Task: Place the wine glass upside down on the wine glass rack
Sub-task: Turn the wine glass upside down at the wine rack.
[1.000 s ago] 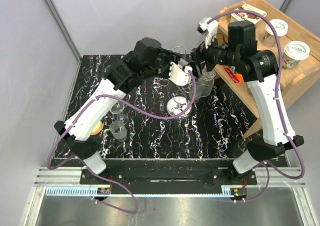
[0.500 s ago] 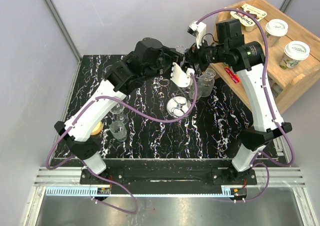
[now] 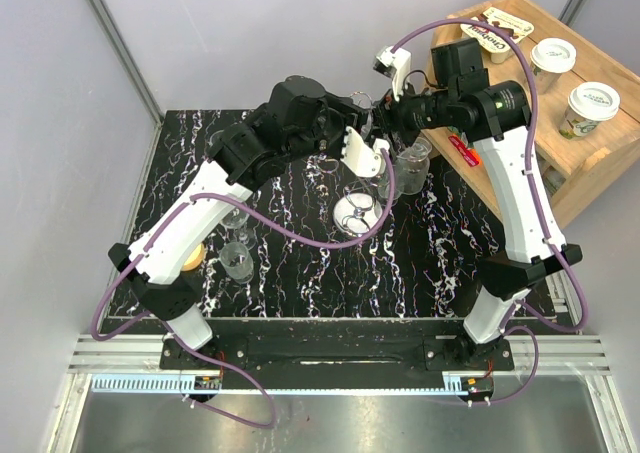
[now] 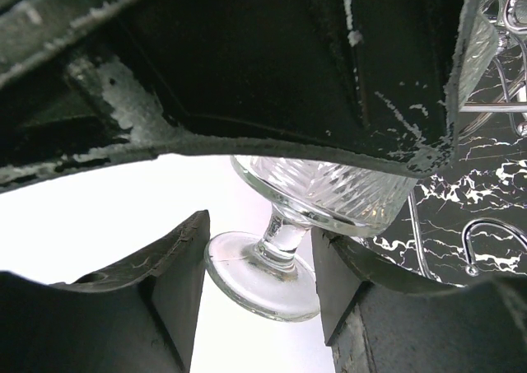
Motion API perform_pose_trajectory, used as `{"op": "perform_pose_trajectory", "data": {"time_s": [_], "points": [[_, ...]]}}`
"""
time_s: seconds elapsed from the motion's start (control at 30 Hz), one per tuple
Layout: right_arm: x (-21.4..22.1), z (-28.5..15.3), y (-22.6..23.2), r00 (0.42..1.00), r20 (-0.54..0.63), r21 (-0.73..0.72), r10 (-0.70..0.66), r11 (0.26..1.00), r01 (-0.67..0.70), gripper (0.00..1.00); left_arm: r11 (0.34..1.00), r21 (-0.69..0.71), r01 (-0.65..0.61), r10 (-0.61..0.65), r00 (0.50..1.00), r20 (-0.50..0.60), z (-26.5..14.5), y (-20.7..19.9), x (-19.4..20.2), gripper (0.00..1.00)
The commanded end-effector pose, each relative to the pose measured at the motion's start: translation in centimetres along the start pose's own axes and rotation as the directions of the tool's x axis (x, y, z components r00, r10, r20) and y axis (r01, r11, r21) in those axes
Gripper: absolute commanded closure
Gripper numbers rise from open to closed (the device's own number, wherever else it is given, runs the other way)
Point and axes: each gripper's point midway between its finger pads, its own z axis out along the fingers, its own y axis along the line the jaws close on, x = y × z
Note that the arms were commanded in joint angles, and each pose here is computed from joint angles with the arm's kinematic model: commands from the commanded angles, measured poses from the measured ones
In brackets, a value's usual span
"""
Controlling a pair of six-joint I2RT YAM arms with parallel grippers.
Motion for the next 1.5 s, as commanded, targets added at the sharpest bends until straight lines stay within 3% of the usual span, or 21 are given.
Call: {"op": "perform_pose_trajectory", "data": {"time_s": [0.0, 0.57, 1.13, 1.23, 1.47], "points": [[-0.2, -0.1, 0.5, 1.0, 0.005, -0.036, 0.012, 0.999, -0.012, 0.26, 0.978, -0.208, -0.023, 0.034, 0.998, 0.049, -4.3, 6.1, -1.8, 1.0], [0.3, 0.3, 0.8, 1.0, -0.013, -0.068, 0.025, 0.997, -0.026, 0.16, 0.974, -0.223, -0.042, 0.052, 0.998, 0.037, -3.8, 6.6, -1.9, 1.0], [0.0, 0.3, 0.8, 0.999, -0.004, -0.07, 0.033, 0.997, -0.033, 0.18, 0.981, -0.184, -0.055, 0.065, 0.997, 0.047, -3.3, 5.5, -2.5, 1.0], [0.1, 0.4, 0.9, 0.999, -0.007, -0.077, 0.04, 0.996, -0.04, 0.21, 0.982, -0.178, -0.058, 0.067, 0.997, 0.047, -3.2, 5.3, -2.6, 1.0], [0.3, 0.5, 1.0, 0.999, -0.014, -0.082, 0.04, 0.996, -0.041, 0.38, 0.985, -0.16, -0.057, 0.06, 0.998, 0.013, -2.9, 4.7, -1.9, 1.0]]}}
